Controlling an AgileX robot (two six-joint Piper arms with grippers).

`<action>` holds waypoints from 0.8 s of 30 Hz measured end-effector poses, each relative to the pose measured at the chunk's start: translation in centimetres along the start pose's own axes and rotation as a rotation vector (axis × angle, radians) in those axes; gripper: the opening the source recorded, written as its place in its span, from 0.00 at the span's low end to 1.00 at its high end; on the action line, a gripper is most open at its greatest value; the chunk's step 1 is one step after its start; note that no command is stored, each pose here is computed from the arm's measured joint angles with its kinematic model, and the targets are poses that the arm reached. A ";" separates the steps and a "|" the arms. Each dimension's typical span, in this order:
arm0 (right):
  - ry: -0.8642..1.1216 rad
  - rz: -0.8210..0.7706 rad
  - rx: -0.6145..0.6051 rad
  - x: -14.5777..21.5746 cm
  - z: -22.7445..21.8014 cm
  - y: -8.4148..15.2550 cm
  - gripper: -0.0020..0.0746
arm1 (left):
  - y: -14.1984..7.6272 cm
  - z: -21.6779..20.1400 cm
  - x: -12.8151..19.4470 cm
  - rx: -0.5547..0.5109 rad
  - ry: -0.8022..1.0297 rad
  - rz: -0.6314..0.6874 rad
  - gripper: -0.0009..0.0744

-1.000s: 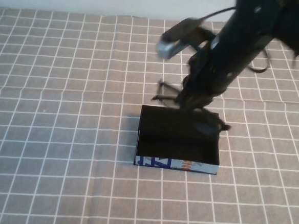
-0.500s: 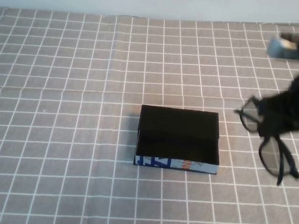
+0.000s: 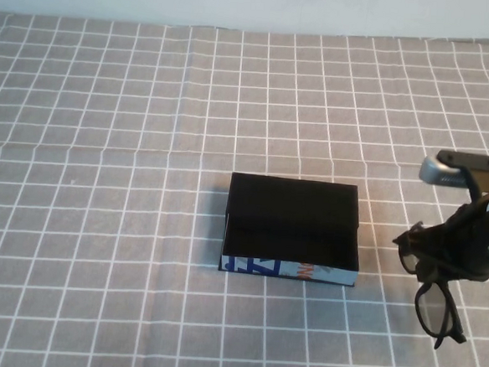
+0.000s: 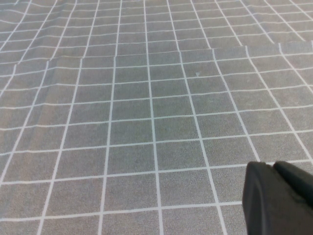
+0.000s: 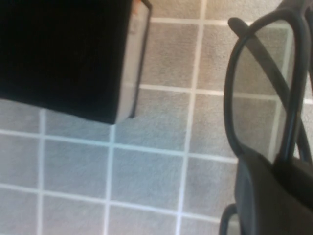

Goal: Take glasses out of glasses case
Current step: Place the glasses on the table

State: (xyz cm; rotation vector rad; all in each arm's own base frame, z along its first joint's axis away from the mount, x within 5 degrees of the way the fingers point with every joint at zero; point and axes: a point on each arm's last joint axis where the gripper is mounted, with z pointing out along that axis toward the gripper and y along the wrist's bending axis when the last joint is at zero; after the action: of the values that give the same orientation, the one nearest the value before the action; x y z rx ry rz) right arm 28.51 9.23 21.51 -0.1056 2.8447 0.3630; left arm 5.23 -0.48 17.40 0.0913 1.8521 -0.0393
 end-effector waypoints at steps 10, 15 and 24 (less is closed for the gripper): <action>0.008 0.003 0.018 -0.4 1.7 -0.4 0.20 | 0.0 0.0 0.0 0.000 0.000 0.000 0.01; 0.002 -0.002 0.020 -0.4 1.5 -0.4 0.37 | 0.0 0.0 0.0 0.000 0.000 0.000 0.01; -0.274 -0.063 -0.024 0.5 -7.2 1.0 0.34 | 0.0 0.0 0.0 0.000 0.000 0.000 0.01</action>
State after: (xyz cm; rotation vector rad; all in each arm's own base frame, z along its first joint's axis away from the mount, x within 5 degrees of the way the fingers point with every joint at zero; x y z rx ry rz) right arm 26.09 8.29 28.35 -0.1387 2.5608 0.3678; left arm 5.23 -0.48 17.40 0.0913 1.8521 -0.0393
